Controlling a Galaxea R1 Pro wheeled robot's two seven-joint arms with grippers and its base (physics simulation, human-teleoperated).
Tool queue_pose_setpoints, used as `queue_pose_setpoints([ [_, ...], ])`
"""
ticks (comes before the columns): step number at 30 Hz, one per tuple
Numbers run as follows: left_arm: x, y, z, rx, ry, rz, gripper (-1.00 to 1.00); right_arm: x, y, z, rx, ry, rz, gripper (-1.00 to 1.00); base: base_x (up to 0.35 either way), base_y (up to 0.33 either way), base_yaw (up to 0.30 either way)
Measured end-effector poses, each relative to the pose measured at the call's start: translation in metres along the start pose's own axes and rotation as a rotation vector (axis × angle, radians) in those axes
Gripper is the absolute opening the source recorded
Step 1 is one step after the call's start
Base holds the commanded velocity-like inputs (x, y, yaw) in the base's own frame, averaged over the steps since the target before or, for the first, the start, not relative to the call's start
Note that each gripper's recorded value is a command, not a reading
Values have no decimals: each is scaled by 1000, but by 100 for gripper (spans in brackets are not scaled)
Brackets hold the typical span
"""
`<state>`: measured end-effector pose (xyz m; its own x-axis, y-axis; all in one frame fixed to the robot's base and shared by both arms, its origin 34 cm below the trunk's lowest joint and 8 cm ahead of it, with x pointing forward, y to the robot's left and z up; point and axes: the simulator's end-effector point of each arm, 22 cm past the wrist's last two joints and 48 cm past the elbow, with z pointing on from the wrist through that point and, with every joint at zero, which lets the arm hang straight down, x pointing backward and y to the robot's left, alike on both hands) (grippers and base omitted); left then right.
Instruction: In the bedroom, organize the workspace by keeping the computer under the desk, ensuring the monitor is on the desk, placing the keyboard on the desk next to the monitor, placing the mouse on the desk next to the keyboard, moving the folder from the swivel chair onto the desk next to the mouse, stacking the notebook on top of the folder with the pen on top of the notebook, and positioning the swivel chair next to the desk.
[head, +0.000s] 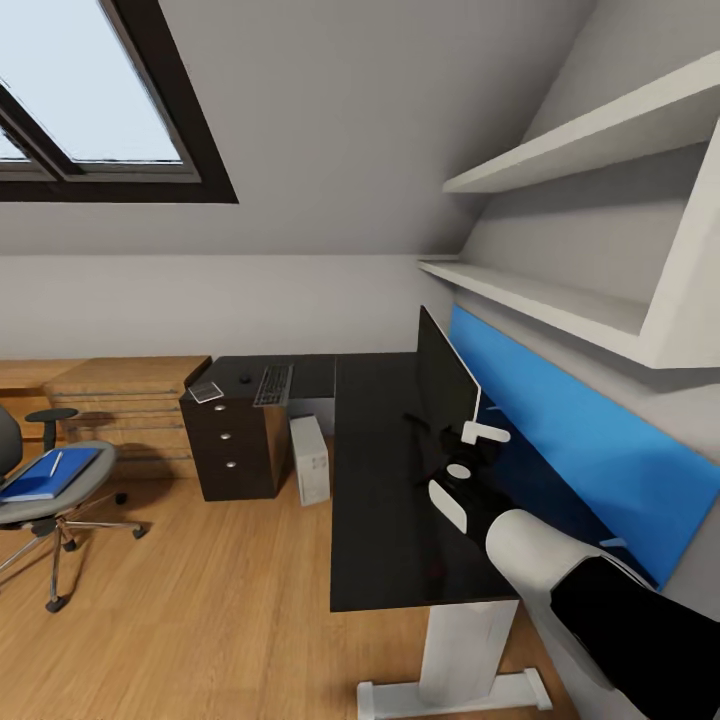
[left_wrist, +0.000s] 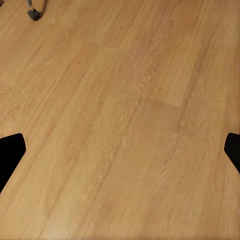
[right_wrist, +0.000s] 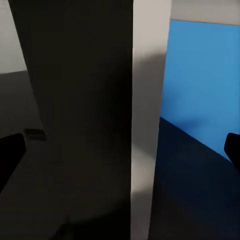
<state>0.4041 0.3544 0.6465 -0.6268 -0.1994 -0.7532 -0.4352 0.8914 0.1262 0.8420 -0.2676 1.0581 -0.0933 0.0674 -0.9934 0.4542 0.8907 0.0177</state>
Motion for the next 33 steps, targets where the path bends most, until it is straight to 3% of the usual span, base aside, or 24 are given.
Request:
queue_pose_setpoints([
  [23,0,0,0,1,0,0,100,1,0,0,0,0,-1,100,-6,-45,0],
  [33,0,0,0,1,1,0,100,1,0,1,0,1,-4,100,-249,0,0],
])
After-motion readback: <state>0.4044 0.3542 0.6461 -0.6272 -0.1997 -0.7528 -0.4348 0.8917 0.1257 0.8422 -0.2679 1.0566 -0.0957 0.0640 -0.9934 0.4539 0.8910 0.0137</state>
